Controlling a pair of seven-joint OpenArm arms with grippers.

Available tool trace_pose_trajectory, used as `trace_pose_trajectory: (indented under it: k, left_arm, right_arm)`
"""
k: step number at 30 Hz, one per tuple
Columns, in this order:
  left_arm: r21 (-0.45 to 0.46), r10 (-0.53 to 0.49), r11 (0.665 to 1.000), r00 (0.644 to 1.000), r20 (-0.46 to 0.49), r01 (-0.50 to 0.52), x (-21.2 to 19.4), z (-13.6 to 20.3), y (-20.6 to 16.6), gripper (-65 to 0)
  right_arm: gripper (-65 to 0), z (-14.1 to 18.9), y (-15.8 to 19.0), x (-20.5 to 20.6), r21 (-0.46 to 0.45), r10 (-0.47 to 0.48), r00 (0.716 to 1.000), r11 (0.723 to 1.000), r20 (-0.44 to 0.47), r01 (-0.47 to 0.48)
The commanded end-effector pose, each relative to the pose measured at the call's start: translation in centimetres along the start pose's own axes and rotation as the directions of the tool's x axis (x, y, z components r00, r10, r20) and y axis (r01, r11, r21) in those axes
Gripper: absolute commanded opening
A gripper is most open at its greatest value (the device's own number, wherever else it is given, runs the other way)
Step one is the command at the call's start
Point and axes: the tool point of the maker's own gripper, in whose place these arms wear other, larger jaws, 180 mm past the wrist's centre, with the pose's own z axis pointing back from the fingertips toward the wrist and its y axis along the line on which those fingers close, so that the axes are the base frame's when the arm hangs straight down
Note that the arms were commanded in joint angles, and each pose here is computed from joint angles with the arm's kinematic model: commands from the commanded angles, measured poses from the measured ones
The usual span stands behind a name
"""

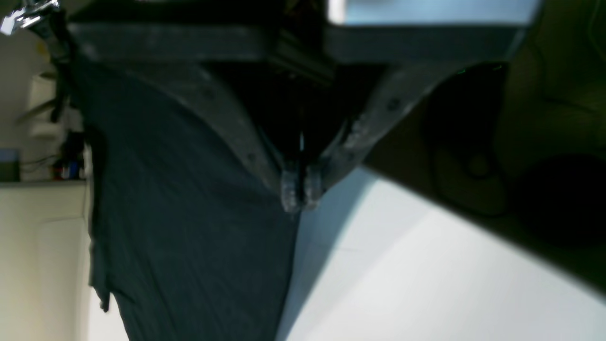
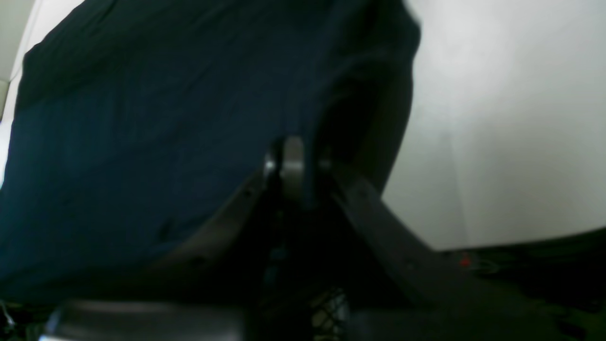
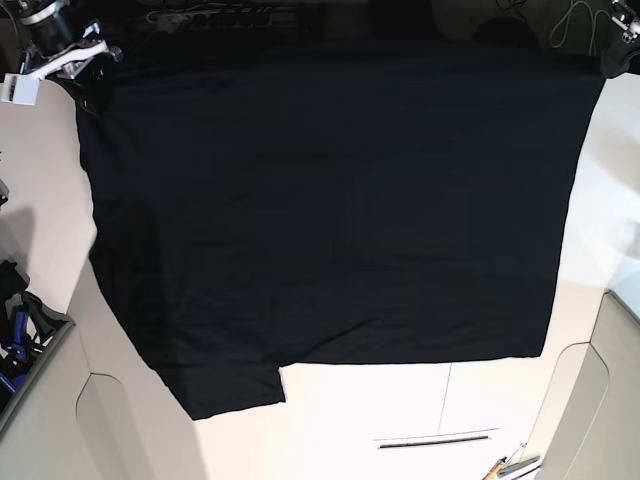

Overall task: Fold the T-shirt properly
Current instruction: 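Lift the shirt with both grippers and pull it toward the robot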

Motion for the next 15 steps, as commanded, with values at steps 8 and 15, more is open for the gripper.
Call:
trace_pose_trajectory:
  k: [8, 15]
  left_arm:
    - [-0.135, -0.113, 0.983, 0.987, 0.118, 0.128, 4.9, -2.5, -5.1, -65.0]
    - [-0.107, -0.279, 0.949, 0.948, 0.152, 0.296, 7.1, -8.3, -7.5, -65.0]
  right_arm:
    - [-65.0, -1.7, 2.8, 5.9, 0.066, 0.076, 0.982, 0.994, 0.172, -0.088]
    - [-65.0, -6.7, 4.3, 8.6, 0.080, 0.110, 0.967, 0.988, 0.231, -0.132]
